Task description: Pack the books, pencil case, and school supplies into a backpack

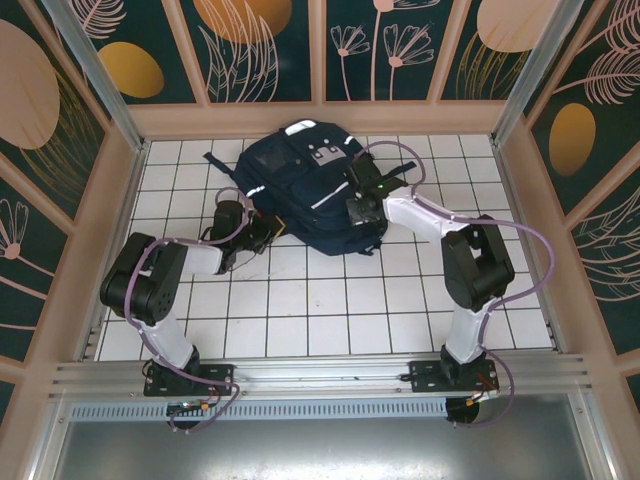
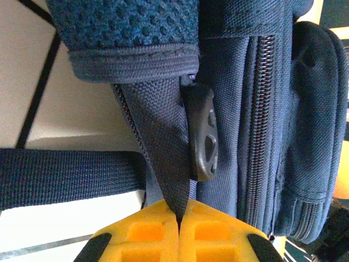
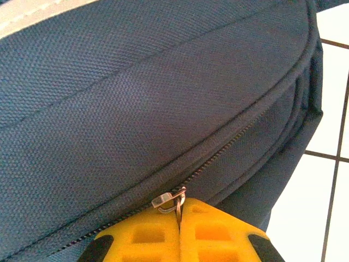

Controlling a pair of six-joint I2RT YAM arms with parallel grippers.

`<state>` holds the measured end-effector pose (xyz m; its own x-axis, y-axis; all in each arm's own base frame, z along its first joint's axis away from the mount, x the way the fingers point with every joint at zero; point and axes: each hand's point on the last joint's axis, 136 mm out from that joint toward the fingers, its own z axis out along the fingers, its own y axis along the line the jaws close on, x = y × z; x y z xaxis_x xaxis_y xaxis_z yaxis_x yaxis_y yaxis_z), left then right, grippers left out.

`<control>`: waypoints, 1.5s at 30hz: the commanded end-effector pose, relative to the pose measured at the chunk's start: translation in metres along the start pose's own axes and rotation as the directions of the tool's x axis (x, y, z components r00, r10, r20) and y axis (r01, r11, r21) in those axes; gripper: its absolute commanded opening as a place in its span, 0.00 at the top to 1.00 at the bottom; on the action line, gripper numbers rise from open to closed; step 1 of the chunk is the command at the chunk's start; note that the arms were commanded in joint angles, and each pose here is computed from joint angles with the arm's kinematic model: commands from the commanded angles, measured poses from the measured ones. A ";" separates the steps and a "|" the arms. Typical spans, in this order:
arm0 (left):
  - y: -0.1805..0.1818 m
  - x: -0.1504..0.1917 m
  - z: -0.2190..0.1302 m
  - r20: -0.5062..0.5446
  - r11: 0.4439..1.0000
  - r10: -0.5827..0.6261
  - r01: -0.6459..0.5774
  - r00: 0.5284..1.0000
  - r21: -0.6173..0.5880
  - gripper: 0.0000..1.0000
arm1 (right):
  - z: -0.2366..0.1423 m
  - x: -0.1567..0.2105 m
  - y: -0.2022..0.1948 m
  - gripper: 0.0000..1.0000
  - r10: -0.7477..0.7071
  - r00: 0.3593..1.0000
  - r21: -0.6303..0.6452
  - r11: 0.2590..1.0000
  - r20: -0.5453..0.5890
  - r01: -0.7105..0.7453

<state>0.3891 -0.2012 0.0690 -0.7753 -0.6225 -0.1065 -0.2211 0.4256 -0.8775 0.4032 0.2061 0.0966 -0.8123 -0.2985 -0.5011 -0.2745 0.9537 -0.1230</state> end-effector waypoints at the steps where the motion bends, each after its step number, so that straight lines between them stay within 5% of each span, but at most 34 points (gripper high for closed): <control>1: -0.004 -0.050 -0.004 0.137 0.997 0.068 -0.064 0.988 -0.038 1.00 | -0.005 0.022 0.007 1.00 -0.105 0.993 0.001 0.994 -0.058 0.105; 6: -0.002 -0.090 0.000 0.189 0.993 0.104 -0.091 0.976 -0.076 1.00 | -0.034 0.025 0.090 1.00 -0.115 0.993 -0.381 0.919 -0.006 0.104; 11: -0.011 -0.105 0.008 0.189 0.989 0.136 -0.120 0.973 -0.091 0.99 | -0.058 0.000 0.143 1.00 -0.021 0.997 -0.612 0.788 0.077 0.064; 13: -0.026 -0.112 0.010 0.191 0.988 0.149 -0.137 0.970 -0.071 0.85 | -0.059 -0.016 0.152 1.00 0.045 0.993 -0.636 0.771 0.107 0.034; 15: -0.027 -0.112 0.009 0.185 0.987 0.149 -0.137 0.971 -0.080 0.60 | -0.060 -0.030 0.163 1.00 0.095 0.988 -0.681 0.732 0.120 0.012; 18: -0.028 -0.106 0.001 0.175 0.986 0.152 -0.138 0.973 -0.090 0.40 | -0.060 -0.049 0.175 1.00 0.135 0.982 -0.713 0.701 0.132 0.000; 31: -0.044 -0.040 -0.046 0.169 0.998 -0.004 -0.006 0.986 0.056 0.25 | -0.088 -0.109 0.190 1.00 0.235 0.943 -0.766 0.642 0.234 0.030; 36: -0.047 -0.017 -0.028 0.117 0.987 -0.112 0.097 0.987 0.131 0.25 | -0.098 -0.106 0.193 1.00 0.244 0.942 -0.780 0.626 0.231 0.029; 41: -0.022 -0.013 -0.009 0.127 0.991 -0.121 0.113 0.984 0.069 0.29 | -0.105 -0.092 0.187 1.00 0.240 0.947 -0.777 0.630 0.216 0.018; 43: -0.010 -0.018 0.001 0.145 0.994 -0.106 0.102 0.984 0.035 0.44 | -0.107 -0.080 0.187 1.00 0.229 0.952 -0.776 0.630 0.203 0.014; 45: -0.005 -0.023 0.012 0.146 0.996 -0.087 0.084 0.985 0.023 0.74 | -0.102 -0.064 0.185 1.00 0.214 0.961 -0.766 0.643 0.175 -0.003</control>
<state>0.4088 -0.1791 0.0776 -0.6205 -0.7776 -0.1016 -0.2986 0.3540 -0.8863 0.3709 0.3767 0.1278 -0.8295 -0.1012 -0.5492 -0.4454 0.7132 0.5413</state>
